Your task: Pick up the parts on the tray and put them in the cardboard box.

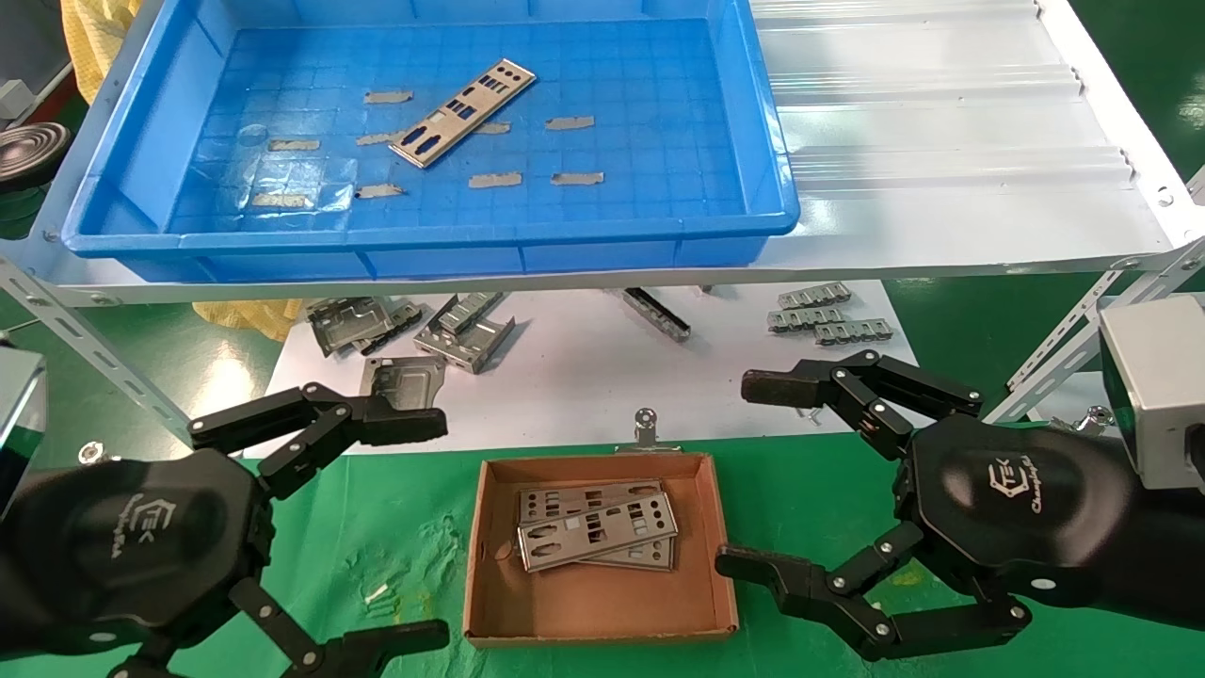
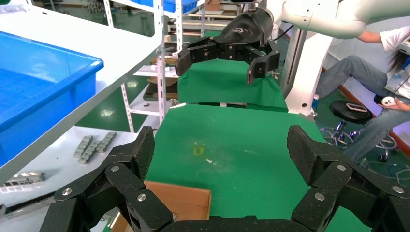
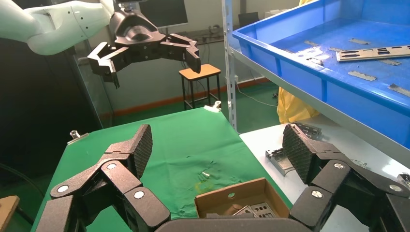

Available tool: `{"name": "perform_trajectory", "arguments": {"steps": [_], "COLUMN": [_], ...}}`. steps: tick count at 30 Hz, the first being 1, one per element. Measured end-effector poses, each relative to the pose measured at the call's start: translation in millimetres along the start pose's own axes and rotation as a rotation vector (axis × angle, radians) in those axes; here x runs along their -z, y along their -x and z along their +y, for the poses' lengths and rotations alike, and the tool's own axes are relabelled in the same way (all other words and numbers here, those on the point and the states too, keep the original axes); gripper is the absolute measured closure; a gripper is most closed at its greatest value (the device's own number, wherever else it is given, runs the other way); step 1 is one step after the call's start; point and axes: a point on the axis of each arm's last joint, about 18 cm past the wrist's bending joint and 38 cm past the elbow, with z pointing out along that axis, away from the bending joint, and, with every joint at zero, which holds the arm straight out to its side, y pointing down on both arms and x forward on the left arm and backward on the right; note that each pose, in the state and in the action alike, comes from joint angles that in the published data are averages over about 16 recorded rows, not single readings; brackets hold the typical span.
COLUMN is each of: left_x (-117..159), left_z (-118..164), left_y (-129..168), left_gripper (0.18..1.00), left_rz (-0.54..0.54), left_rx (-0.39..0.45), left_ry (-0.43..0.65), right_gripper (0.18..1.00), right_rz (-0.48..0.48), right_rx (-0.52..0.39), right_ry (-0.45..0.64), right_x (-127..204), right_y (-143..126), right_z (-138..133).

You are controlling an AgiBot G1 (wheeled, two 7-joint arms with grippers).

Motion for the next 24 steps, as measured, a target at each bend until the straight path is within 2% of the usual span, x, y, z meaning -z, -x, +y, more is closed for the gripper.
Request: {"name": "perform_trajectory", "arguments": {"steps": [24], "left_x": [-0.8], "left_z": [2.9], "left_y": [3.4], "left_gripper": [0.184], "left_rz": [-0.005], "left_rx": [0.004], "left_ry": [-0.001], "right_gripper": [0.179], "right_rz": [0.000], "right_rx": [0.000], "right_ry": [0.000], "right_x": [0.0], "right_y": [0.0], "right_z": [0.0]}}
